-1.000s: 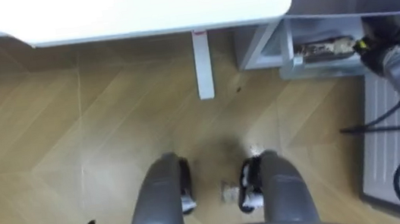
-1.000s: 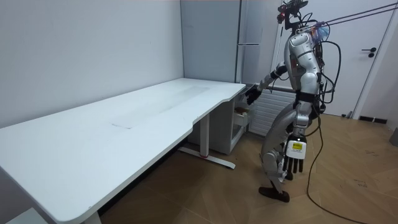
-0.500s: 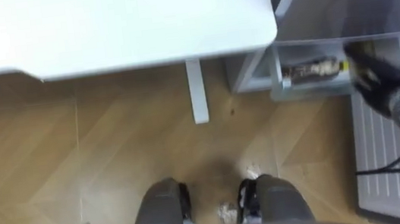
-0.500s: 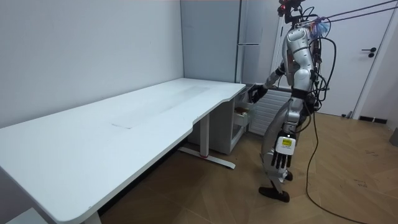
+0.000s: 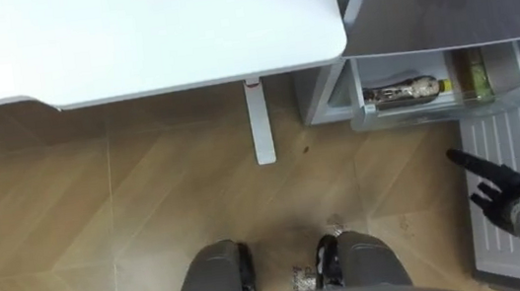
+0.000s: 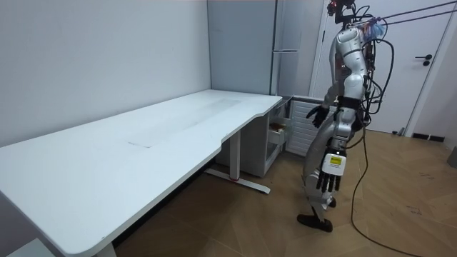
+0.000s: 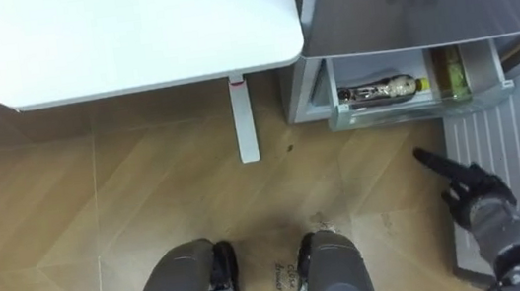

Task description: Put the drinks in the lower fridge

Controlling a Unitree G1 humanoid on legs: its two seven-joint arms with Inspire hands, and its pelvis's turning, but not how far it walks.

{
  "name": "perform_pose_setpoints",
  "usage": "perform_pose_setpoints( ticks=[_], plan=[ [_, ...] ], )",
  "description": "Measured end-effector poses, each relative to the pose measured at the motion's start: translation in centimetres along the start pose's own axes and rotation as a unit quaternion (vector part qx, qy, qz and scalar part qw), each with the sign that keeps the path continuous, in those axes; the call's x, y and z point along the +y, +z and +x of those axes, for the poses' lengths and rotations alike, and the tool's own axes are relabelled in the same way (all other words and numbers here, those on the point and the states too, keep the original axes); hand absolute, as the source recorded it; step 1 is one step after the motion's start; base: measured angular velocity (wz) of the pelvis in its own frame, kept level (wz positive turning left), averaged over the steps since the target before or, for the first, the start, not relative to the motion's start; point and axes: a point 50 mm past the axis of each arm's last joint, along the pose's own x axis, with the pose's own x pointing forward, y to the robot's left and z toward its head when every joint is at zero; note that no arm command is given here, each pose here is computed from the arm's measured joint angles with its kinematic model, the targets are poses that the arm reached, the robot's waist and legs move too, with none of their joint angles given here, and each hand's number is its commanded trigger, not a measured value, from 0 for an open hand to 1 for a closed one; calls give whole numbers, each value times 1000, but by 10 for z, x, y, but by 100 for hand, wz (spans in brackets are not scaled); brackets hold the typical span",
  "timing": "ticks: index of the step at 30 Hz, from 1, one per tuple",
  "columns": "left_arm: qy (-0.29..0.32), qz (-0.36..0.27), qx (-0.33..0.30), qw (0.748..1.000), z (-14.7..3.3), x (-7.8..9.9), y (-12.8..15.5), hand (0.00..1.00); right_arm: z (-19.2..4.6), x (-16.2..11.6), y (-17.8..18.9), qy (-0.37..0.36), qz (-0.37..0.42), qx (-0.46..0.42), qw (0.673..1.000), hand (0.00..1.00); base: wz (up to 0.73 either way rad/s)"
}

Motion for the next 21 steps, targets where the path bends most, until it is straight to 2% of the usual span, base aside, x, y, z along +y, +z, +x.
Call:
perform_pose_setpoints(
  ticks=[5,10,16,21],
  plan=[
    [-1,-7,-10,1000,0,-1,3,0,-1,-6,-22,-20,6,31,999,0,-1],
    [-5,-22,-11,1000,1,-6,4,0,0,1,-29,-22,69,41,997,0,0],
    [-3,-22,-12,1000,2,-6,7,0,4,24,-3,-9,208,17,978,0,2],
    [-2,-21,-7,1000,2,-7,6,0,6,44,14,17,264,2,964,0,2]
  ],
)
